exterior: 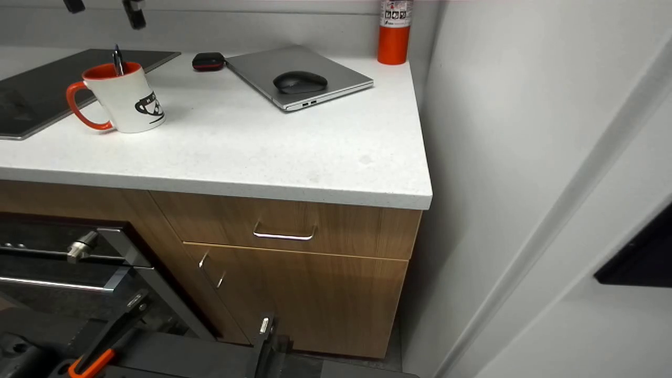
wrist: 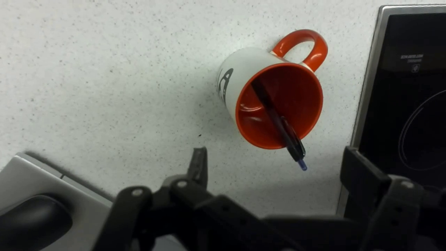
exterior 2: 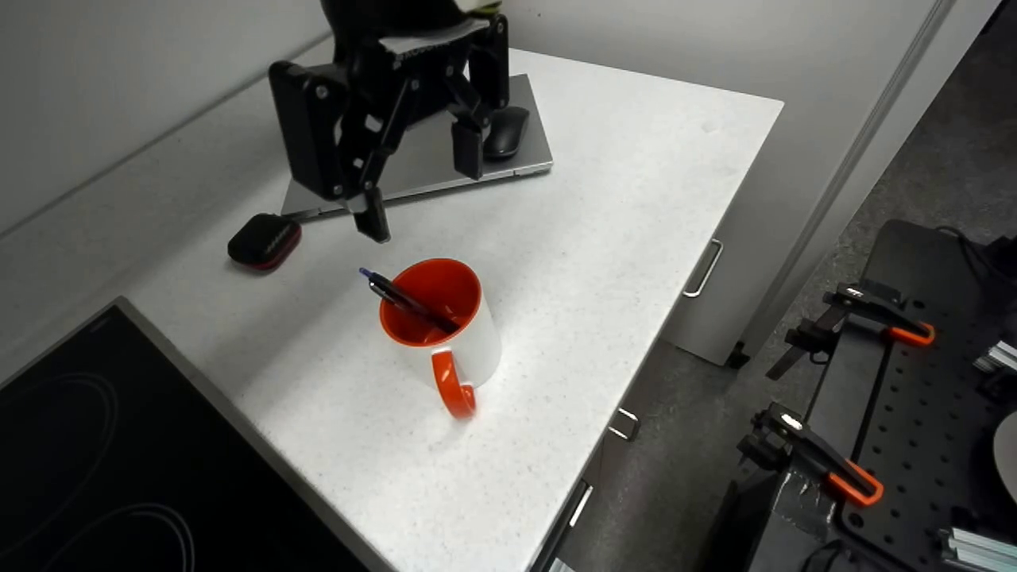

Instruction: Remove the pen from the white mug and place it on the countertop

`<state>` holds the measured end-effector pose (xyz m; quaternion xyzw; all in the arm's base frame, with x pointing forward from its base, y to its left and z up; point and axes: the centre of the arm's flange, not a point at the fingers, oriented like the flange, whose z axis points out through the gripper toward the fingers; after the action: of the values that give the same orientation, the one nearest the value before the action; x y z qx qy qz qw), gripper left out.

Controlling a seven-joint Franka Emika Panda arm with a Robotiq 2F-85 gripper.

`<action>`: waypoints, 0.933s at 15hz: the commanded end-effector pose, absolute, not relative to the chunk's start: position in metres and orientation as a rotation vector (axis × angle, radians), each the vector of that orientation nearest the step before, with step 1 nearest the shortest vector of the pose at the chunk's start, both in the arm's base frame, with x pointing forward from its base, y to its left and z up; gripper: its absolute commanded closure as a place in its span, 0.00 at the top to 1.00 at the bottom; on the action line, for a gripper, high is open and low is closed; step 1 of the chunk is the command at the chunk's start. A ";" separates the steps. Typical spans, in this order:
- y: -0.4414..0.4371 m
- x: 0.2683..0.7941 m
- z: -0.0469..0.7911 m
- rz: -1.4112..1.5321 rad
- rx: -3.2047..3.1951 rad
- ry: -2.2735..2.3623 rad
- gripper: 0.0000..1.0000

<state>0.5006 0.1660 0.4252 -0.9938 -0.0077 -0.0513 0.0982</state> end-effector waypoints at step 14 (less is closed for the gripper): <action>0.214 0.528 0.375 -0.310 -2.942 -0.223 1.00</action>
<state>0.5262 0.2037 0.3670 -0.9904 -0.0547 -0.0823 0.0963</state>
